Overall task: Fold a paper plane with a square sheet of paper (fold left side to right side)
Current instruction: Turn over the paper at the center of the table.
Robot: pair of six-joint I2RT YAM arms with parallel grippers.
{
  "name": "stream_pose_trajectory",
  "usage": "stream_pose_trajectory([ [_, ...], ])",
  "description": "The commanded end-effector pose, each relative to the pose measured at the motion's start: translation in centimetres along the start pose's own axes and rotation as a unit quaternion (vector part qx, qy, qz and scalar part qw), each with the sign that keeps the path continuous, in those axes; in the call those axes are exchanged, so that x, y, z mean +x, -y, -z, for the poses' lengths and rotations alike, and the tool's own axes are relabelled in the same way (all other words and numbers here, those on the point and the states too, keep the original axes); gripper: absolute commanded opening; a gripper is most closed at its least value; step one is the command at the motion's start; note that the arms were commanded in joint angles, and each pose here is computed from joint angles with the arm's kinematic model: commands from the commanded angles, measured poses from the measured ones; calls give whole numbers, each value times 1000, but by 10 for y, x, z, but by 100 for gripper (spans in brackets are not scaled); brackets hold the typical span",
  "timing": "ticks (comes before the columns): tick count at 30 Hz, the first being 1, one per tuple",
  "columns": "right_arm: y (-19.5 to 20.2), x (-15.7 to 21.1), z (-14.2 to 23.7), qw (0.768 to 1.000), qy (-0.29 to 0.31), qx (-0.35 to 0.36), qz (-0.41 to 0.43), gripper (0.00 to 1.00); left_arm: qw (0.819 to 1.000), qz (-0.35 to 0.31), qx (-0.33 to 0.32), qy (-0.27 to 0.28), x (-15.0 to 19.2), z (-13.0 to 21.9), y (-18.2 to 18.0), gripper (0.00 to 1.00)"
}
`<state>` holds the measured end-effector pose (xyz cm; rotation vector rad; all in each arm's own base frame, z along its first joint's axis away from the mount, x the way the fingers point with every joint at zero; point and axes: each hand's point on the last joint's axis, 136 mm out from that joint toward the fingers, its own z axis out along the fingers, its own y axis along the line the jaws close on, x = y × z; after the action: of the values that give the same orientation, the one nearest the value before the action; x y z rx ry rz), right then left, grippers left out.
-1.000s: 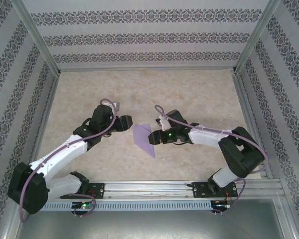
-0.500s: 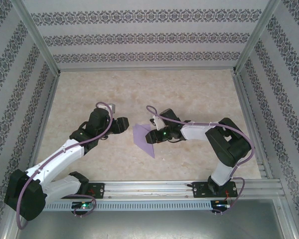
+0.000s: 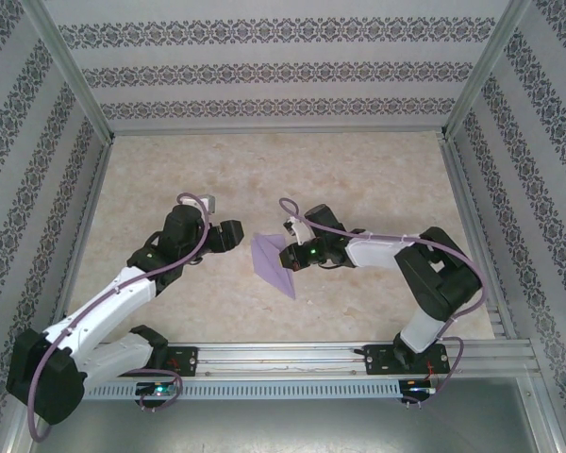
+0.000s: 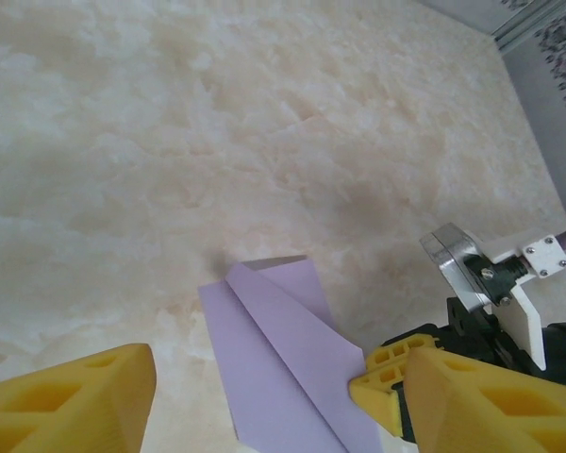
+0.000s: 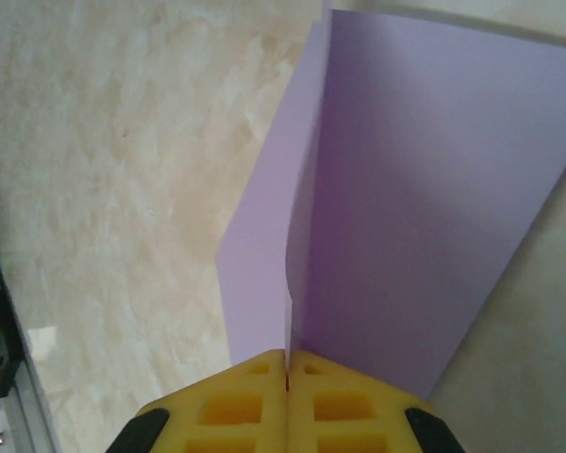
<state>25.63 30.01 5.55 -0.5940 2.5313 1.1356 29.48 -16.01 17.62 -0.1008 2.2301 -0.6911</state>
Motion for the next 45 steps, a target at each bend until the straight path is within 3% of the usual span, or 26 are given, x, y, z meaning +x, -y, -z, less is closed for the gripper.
stream_pose_trajectory([
  [1, -21, -14, 25, 999, 39, -28, 20, 0, 999, 6, 34, 25, -11, 13, 11, 74],
  [6, -49, -32, 73, 990, 111, -76, 41, 0, 984, 3, 161, 75, -33, 43, 54, 84],
  [11, -79, -51, 135, 966, 208, -131, 75, 0, 935, -30, 341, 91, -49, 88, 120, 83],
  [16, -106, -67, 190, 939, 271, -187, 99, 0, 894, -38, 441, 73, -58, 113, 158, 78],
  [23, -137, -74, 219, 916, 300, -242, 112, 0, 879, -52, 471, 50, -58, 109, 178, 75],
  [37, -169, -66, 201, 912, 271, -279, 128, 0, 883, -61, 465, 14, -48, 79, 191, 66],
  [45, -174, -65, 194, 913, 263, -284, 131, 0, 892, -64, 448, 1, -42, 66, 192, 55],
])
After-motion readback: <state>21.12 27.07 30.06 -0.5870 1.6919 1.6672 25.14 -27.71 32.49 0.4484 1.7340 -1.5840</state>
